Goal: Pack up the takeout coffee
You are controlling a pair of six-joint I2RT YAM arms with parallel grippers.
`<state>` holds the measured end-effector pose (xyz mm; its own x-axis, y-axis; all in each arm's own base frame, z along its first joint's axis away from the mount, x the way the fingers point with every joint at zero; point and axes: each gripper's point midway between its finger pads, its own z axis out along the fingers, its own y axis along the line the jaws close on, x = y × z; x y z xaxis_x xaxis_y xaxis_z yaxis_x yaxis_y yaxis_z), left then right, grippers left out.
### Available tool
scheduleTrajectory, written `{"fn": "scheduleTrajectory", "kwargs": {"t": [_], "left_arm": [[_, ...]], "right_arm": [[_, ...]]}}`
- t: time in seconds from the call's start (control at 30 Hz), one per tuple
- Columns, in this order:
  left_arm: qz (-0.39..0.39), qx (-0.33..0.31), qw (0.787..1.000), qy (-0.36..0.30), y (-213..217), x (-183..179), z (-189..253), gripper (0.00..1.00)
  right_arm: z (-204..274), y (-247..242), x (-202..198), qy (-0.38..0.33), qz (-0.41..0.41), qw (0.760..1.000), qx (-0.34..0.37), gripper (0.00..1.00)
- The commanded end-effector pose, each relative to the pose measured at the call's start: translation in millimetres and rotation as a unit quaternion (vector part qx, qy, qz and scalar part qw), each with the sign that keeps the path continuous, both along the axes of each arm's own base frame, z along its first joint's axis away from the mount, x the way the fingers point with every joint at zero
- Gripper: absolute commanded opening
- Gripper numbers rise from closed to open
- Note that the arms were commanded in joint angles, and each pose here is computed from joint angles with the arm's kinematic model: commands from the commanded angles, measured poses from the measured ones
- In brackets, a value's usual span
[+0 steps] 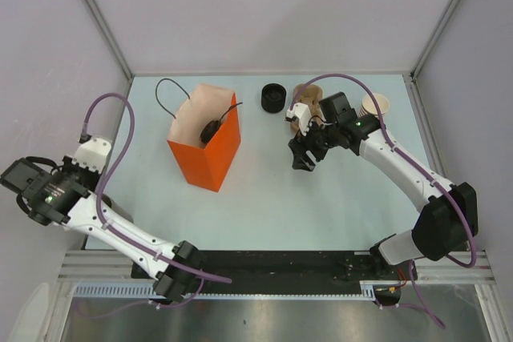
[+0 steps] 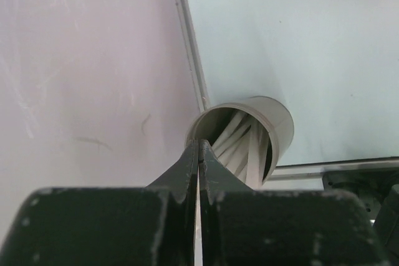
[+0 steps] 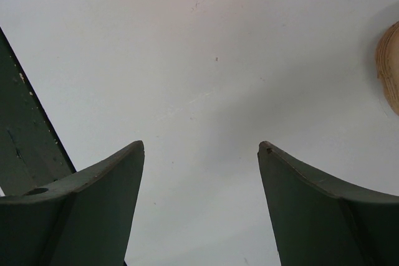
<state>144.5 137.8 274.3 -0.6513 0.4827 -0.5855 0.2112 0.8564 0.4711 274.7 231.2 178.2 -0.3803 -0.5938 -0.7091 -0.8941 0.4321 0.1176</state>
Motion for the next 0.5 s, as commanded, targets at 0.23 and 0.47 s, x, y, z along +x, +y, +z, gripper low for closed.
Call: {"fn": "scheduleTrajectory", "kwargs": {"t": [0.23,0.47], "left_arm": [[-0.022,-0.009,1.0,-0.001,-31.1,-7.0,10.9,0.15],[-0.043,0.034,0.993,0.104,-20.0,-34.8,-38.5,0.8]], "right_arm": [[5.5,2.0,4.6,-0.018,0.002,1.0,0.005,0.78],[1.7,2.8,4.4,-0.014,0.004,1.0,0.001,0.78]]}}
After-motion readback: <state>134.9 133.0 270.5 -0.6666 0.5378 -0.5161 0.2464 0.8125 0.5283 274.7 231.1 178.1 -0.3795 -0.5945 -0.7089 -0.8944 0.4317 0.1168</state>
